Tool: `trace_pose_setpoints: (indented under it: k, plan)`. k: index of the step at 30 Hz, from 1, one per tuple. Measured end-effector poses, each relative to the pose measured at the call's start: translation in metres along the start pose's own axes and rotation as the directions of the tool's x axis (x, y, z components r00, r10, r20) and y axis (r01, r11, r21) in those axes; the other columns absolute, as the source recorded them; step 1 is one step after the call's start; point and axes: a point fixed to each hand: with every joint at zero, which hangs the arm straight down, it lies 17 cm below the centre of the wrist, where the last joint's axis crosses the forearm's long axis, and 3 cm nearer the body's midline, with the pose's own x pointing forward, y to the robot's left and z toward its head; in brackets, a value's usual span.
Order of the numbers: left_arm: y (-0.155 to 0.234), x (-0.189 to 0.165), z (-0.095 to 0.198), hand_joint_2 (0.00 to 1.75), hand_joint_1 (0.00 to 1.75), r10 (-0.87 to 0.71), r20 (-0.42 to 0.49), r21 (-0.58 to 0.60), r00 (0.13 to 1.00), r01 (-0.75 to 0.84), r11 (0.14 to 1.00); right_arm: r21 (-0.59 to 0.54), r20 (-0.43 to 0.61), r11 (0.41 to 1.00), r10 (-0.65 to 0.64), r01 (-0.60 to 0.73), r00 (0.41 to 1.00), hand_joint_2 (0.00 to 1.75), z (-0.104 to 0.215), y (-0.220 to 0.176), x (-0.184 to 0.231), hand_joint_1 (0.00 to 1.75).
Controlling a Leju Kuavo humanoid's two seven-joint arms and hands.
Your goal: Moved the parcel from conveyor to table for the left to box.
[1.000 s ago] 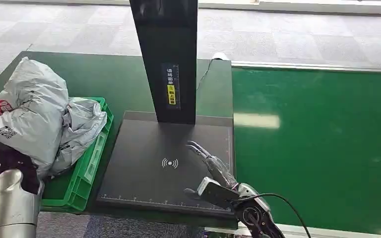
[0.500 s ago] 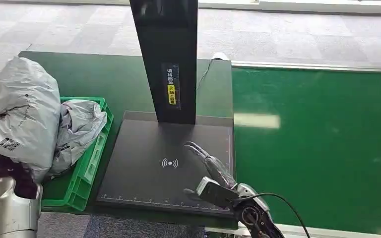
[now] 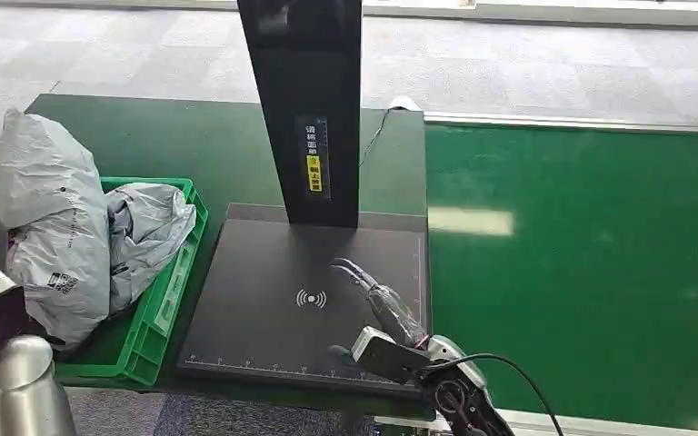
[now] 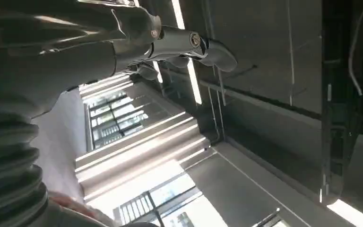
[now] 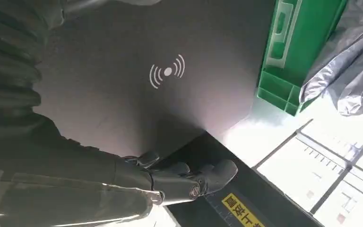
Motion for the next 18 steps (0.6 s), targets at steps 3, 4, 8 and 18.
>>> trace_pose_setpoints:
  k: [3, 4, 8, 18]
  plan:
    - [0.017, 0.009, -0.01, 1.75, 0.0, -0.004, 0.013, 0.054, 1.0, 0.003, 0.999, 0.003, 0.0, 1.0, 0.0, 0.0, 1.0, 1.75, -0.001, 0.001, 0.0, 0.0]
    - [0.025, 0.014, -0.015, 1.75, 0.0, -0.008, 0.028, 0.076, 1.0, 0.006, 0.997, 0.005, 0.002, 1.0, 0.0, 0.0, 1.0, 1.75, -0.002, 0.001, 0.0, 0.0]
    - [0.061, 0.039, -0.034, 1.75, 0.0, -0.007, 0.084, 0.177, 0.996, -0.008, 0.984, 0.011, 0.013, 1.0, -0.004, 0.003, 1.0, 1.75, -0.006, 0.001, 0.001, 0.0]
    - [0.129, 0.113, -0.06, 1.75, 0.0, 0.096, 0.252, 0.347, 0.963, -0.182, 0.92, 0.018, 0.034, 1.0, -0.02, 0.019, 0.999, 1.75, -0.018, -0.004, 0.004, 0.0]
